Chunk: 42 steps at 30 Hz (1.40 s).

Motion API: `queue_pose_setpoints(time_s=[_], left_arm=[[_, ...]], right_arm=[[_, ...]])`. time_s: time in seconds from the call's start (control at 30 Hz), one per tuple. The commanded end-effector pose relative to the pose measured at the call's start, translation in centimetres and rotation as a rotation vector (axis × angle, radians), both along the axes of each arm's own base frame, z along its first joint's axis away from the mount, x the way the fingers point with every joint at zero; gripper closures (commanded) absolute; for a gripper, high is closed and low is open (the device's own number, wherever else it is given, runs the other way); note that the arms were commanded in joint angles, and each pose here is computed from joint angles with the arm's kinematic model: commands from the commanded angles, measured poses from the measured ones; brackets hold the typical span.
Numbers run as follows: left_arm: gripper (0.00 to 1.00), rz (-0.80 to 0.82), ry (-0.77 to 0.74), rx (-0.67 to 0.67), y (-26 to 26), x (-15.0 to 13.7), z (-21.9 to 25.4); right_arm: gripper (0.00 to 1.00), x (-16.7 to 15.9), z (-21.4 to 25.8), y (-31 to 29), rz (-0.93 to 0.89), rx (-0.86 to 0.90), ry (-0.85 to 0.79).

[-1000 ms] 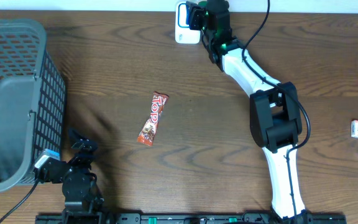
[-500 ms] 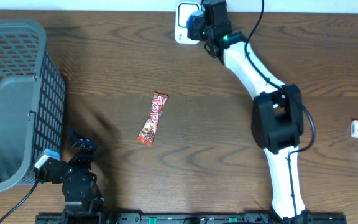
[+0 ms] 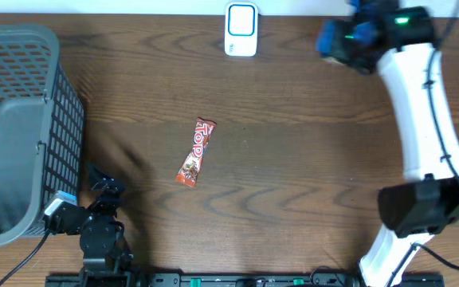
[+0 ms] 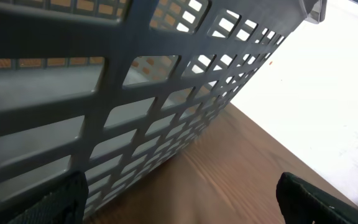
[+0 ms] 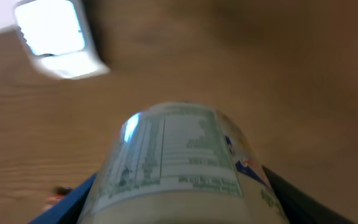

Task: Scan the item barcode
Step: 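Carry the jar to the right table edge, then set down the jar and withdraw the right gripper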

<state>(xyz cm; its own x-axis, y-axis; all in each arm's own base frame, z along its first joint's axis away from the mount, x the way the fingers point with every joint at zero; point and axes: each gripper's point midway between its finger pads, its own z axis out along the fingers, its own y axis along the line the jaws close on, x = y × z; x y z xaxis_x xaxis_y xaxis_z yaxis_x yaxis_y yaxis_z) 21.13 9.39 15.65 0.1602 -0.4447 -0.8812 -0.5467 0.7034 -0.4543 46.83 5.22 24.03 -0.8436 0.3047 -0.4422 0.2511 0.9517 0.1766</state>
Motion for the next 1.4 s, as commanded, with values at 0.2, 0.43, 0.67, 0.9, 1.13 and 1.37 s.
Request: queue_pose_setpoints(time_s=[0.2, 0.43, 0.67, 0.9, 1.13, 1.37], left_arm=[[0.03, 0.019, 0.035, 0.005, 0.3, -0.2, -1.1], [0.03, 0.019, 0.035, 0.005, 0.3, -0.2, -1.1], [0.03, 0.019, 0.035, 0.005, 0.3, -0.2, -1.1], [0.03, 0.019, 0.035, 0.005, 0.3, -0.2, -1.1], [0.03, 0.019, 0.035, 0.005, 0.3, -0.2, -1.1], [0.03, 0.019, 0.035, 0.005, 0.3, -0.2, -1.1]], right_arm=[[0.56, -2.6, -7.2, -14.9, -0.35, 0.007, 0.239], [0.6, -6.3, -13.7, -22.1, -0.52, 0.088, 0.442], [0.58, -9.6, -19.9, -26.5, -0.606, 0.142, 0.604], [0.5, -11.6, -22.3, -29.8, -0.684, 0.161, 0.638], [0.16, -14.2, -22.2, -33.3, -0.786, 0.205, 0.626], [0.14, -14.8, -21.8, -33.4, -0.807, 0.338, 0.594]])
